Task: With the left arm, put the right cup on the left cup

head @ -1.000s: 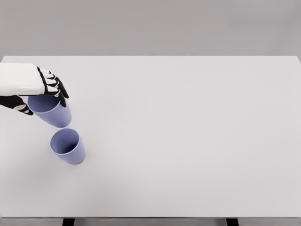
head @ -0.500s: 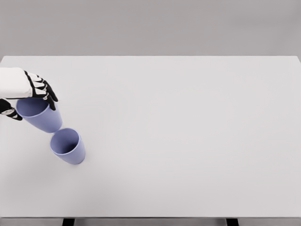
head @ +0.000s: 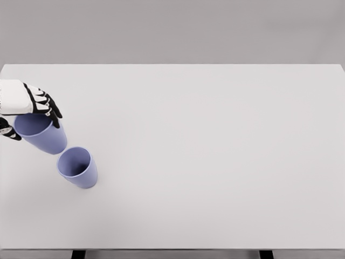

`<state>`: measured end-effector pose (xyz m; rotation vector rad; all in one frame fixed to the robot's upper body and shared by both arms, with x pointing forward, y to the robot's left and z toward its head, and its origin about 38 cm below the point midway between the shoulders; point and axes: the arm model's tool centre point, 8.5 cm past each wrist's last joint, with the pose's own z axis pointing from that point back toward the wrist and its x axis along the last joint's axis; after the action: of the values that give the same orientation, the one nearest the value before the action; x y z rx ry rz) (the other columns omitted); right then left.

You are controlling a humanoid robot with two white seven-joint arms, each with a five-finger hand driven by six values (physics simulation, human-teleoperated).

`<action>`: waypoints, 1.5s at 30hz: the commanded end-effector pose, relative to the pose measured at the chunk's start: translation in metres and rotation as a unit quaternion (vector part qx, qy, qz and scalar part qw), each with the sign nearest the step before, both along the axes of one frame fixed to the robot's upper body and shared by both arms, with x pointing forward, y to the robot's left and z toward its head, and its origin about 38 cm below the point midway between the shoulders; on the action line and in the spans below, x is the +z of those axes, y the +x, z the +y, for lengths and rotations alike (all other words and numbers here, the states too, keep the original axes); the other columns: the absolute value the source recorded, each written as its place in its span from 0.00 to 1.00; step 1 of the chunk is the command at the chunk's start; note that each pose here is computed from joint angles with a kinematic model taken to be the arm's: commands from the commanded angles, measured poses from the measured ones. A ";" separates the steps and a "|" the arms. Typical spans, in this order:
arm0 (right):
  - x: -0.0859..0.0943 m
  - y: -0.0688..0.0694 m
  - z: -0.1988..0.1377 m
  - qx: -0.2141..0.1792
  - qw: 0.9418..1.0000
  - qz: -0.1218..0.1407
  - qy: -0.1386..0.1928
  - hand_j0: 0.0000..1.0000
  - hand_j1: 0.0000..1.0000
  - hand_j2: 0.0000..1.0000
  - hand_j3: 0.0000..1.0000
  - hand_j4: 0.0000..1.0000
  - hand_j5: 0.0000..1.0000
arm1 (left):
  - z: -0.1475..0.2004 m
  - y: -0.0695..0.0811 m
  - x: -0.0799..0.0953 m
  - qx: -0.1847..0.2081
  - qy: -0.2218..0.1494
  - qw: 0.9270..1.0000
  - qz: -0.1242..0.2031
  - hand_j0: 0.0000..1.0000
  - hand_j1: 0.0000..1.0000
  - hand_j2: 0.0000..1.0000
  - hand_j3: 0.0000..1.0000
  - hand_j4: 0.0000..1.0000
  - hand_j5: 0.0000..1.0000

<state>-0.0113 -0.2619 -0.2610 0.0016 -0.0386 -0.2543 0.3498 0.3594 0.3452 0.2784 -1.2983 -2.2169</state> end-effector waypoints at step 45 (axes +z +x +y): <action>0.000 0.000 0.000 0.000 1.000 0.000 0.000 1.00 1.00 1.00 1.00 1.00 1.00 | -0.003 -0.005 -0.003 0.006 -0.076 0.996 0.051 0.61 0.61 0.61 0.61 0.61 0.61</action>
<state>-0.0114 -0.2619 -0.2610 0.0017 -0.0384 -0.2542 0.3442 0.3564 0.3410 0.1144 -1.3916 -2.0885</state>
